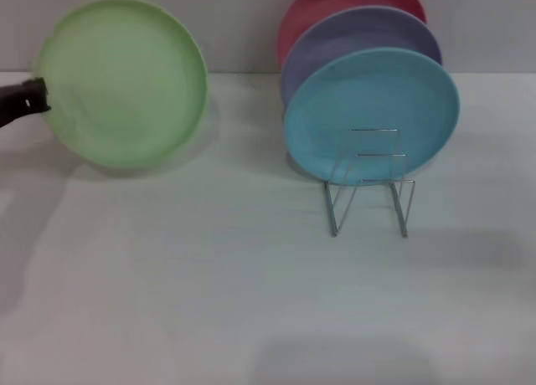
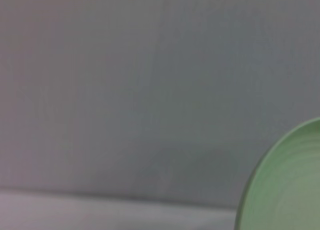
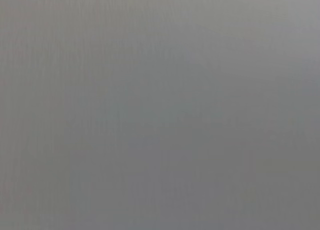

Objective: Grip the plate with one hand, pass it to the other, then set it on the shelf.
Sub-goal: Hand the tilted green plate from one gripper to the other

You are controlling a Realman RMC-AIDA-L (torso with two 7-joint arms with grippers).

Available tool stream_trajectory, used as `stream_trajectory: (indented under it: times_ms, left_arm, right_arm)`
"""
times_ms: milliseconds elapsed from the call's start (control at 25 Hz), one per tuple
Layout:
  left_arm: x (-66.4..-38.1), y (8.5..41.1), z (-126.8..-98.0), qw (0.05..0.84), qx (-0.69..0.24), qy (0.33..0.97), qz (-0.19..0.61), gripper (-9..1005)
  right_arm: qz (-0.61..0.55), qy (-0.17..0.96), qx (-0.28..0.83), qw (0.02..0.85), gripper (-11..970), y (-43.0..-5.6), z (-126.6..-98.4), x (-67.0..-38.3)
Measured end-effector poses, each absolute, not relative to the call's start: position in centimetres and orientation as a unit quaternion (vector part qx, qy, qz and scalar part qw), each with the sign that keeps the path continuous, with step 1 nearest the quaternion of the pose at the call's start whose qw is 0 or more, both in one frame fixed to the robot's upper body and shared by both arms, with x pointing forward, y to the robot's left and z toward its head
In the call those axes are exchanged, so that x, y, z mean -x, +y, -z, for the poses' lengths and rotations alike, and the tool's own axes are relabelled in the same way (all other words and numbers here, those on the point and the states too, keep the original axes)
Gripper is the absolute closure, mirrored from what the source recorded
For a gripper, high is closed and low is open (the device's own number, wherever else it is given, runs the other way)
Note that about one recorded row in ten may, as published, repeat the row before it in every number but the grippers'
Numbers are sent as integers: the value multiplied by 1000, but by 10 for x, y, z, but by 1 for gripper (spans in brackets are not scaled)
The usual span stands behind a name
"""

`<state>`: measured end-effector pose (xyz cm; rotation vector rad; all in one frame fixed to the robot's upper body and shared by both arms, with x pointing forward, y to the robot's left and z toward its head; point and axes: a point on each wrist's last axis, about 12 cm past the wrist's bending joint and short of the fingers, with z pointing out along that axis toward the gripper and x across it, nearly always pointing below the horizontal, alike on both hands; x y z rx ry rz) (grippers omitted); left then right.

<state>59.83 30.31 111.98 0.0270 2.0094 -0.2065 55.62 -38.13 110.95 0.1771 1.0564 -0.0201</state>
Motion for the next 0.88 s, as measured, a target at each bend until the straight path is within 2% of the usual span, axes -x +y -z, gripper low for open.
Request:
stream_trajectory:
  times_ms: [440,520,680,880]
  left_arm:
    - [-563,267,-1096,686,-12,726,-39,966]
    - [-559,261,-1092,703,-7,711,-34,966]
    - [-545,250,-1075,720,7,694,24,967]
    - [-523,253,-1050,727,18,682,79,967]
  right_arm:
    - [12,513,-86,854,232,-382,-1107,-558]
    - [13,515,-87,853,232,-382,-1107,-558]
    - [13,515,-87,853,233,-382,-1107,-558]
    - [15,515,-88,853,233,-384,-1105,-555]
